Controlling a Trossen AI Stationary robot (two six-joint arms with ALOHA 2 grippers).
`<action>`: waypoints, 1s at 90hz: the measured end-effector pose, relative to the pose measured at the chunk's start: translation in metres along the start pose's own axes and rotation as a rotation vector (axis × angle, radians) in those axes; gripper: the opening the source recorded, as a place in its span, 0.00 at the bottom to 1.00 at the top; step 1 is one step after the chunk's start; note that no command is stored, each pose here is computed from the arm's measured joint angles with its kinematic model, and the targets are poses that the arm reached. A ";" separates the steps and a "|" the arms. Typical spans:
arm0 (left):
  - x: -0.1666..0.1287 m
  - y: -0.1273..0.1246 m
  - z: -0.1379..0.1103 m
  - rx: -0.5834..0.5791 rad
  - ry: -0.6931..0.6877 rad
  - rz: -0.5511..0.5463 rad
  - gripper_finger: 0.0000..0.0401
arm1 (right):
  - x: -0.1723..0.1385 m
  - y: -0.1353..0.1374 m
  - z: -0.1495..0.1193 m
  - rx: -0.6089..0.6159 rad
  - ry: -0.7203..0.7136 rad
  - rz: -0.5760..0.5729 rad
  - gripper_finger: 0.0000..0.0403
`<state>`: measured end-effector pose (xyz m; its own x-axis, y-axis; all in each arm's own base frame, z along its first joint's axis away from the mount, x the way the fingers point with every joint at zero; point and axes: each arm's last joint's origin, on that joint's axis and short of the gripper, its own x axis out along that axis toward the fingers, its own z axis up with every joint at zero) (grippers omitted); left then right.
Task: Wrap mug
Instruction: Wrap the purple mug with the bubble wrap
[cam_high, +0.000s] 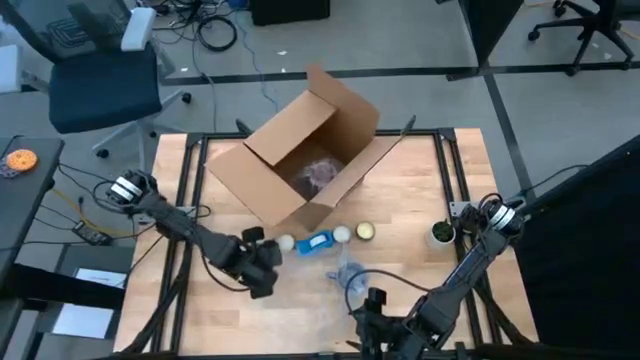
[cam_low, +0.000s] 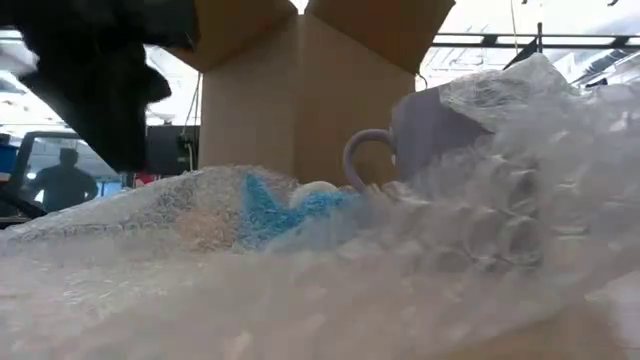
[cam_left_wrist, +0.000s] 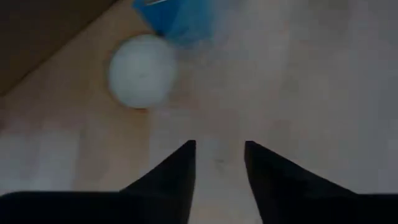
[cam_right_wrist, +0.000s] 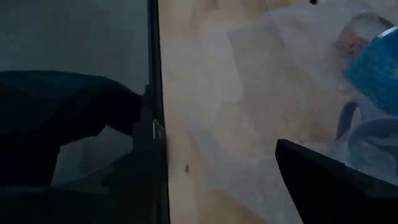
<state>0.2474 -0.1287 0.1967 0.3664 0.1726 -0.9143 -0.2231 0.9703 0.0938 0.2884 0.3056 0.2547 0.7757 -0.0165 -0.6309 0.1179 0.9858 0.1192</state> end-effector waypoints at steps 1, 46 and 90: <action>0.001 0.001 -0.001 -0.003 0.003 0.003 0.38 | 0.000 0.000 0.000 0.000 0.000 0.000 0.71; 0.031 -0.001 -0.017 -0.054 0.012 -0.196 0.57 | 0.000 0.000 0.000 -0.001 0.002 0.003 0.70; 0.059 0.004 -0.045 -0.186 -0.140 -0.251 0.49 | 0.000 0.000 0.000 0.005 0.004 0.000 0.70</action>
<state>0.2277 -0.1225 0.1250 0.5482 -0.0335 -0.8357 -0.2666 0.9401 -0.2126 0.2886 0.3052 0.2546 0.7734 -0.0156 -0.6337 0.1205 0.9851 0.1229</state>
